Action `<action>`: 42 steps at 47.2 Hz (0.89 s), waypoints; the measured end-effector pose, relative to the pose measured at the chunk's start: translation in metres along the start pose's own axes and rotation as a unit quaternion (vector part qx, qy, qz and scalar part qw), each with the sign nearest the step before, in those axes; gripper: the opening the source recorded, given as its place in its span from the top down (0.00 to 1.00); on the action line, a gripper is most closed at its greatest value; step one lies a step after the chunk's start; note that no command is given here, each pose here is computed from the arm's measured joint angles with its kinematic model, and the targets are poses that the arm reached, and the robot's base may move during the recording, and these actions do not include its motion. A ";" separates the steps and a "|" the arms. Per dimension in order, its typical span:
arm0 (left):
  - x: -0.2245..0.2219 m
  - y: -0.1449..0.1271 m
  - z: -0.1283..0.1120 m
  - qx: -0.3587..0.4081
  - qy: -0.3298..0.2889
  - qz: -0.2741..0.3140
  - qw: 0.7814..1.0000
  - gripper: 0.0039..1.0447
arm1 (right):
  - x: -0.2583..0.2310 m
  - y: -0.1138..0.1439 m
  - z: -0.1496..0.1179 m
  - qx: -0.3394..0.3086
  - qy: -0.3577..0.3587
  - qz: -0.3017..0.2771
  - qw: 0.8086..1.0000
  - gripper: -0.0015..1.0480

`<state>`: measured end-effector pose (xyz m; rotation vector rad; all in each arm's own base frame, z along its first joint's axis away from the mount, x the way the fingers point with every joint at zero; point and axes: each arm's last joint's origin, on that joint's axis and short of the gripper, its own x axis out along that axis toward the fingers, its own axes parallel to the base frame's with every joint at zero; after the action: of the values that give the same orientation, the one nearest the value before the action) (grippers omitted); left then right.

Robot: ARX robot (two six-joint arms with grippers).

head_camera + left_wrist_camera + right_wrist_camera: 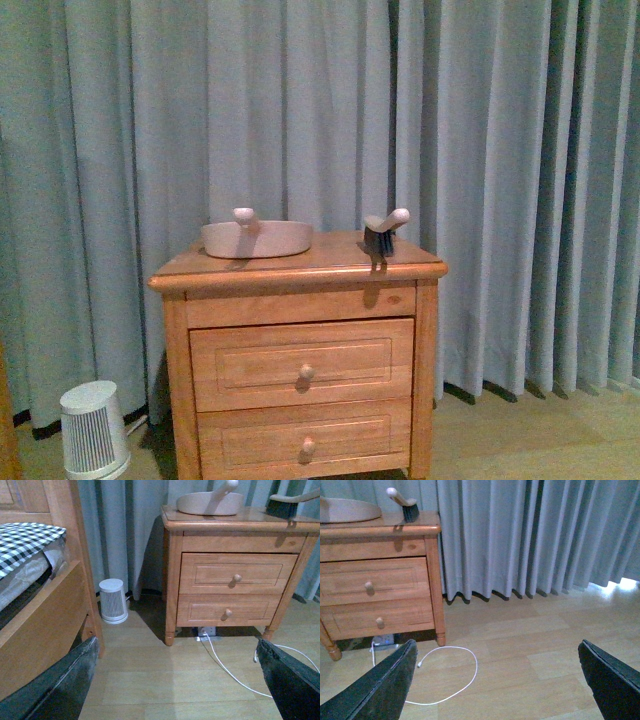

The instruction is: Clean up trash

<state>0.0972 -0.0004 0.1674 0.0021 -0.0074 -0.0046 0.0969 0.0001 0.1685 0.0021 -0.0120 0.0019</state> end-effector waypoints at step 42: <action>0.000 0.000 0.000 0.000 0.000 0.000 1.000 0.07 | 0.000 0.000 0.000 0.000 0.000 0.000 1.000 0.07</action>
<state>0.0972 -0.0004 0.1675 0.0021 -0.0078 -0.0046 0.0969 0.0002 0.1685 0.0021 -0.0120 0.0019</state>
